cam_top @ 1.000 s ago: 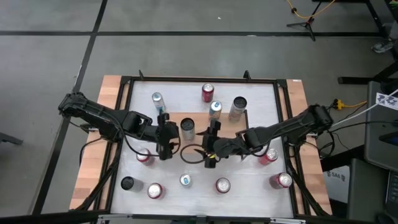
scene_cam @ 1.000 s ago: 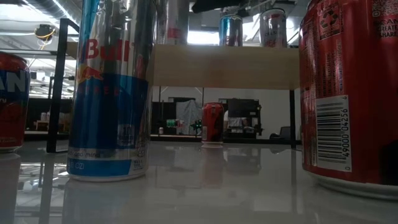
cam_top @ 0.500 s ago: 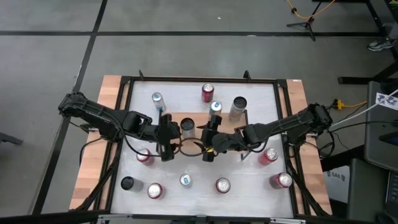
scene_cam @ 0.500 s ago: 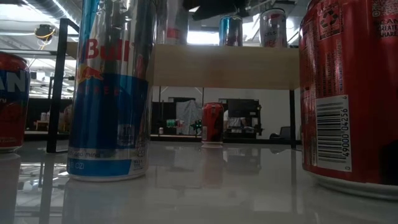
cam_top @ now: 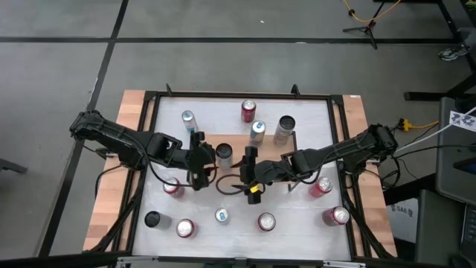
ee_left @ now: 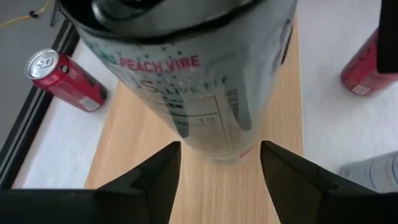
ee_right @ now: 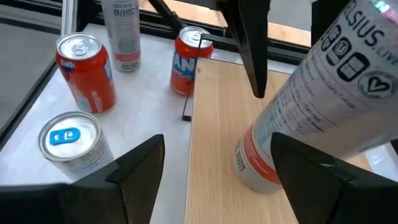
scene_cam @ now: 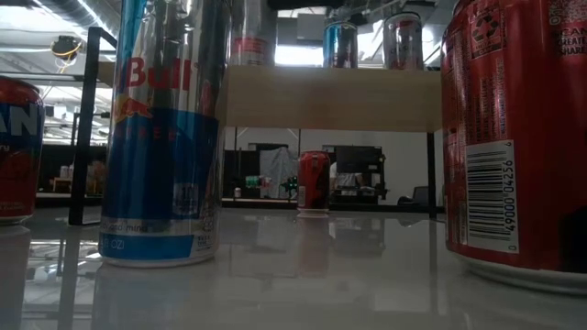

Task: Place canned beverage on shelf
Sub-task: Put the top white-pink soda can on the shelf aligned with the other white-pink soda can

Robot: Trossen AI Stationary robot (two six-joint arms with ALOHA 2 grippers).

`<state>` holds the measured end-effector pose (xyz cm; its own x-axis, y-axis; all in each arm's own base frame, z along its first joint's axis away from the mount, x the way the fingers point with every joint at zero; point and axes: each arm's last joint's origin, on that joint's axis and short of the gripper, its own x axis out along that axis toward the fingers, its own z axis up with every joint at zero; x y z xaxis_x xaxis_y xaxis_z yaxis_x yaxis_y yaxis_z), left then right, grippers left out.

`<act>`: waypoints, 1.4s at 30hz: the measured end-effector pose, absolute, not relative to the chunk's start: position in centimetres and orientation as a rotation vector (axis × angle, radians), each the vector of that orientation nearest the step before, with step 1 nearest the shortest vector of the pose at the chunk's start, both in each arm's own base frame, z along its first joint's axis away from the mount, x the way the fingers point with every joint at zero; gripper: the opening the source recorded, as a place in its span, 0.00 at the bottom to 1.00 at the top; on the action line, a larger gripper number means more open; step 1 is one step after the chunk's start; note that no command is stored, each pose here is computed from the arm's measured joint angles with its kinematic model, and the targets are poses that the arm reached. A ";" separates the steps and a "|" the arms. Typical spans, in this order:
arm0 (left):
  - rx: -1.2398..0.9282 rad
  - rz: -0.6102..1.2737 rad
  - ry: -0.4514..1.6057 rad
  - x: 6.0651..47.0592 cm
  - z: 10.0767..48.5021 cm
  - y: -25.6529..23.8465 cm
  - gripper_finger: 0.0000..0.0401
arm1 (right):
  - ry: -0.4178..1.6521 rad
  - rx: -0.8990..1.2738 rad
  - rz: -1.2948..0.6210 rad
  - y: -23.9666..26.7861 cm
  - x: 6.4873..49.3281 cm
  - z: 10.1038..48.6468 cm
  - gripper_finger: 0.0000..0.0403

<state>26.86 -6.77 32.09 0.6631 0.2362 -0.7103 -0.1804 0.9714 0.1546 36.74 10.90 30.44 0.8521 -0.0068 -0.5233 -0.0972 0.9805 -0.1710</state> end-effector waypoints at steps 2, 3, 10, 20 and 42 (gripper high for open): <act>0.078 0.232 0.827 26.7 32.0 -6.8 0.53 | 0.561 -0.198 0.048 10.9 36.7 30.4 0.71; 0.081 0.223 0.839 26.6 31.9 -6.9 0.53 | 0.568 -0.200 0.048 10.8 36.5 30.4 0.71; 0.014 0.089 0.891 26.3 31.7 -7.9 0.53 | 0.568 -0.239 -0.073 10.4 36.3 30.7 0.71; 0.017 0.103 0.815 26.7 32.2 -8.4 0.53 | 0.526 -0.237 -0.124 10.3 36.5 31.0 0.71; 0.124 0.194 0.836 26.2 31.9 -8.2 0.53 | 0.551 -0.193 0.065 10.8 36.2 31.0 0.71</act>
<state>26.17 -8.24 31.95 0.6540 0.2195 -0.7240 -0.1219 0.9751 0.1855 36.23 10.79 31.02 0.8505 0.0098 -0.5258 -0.1133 0.9798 -0.1650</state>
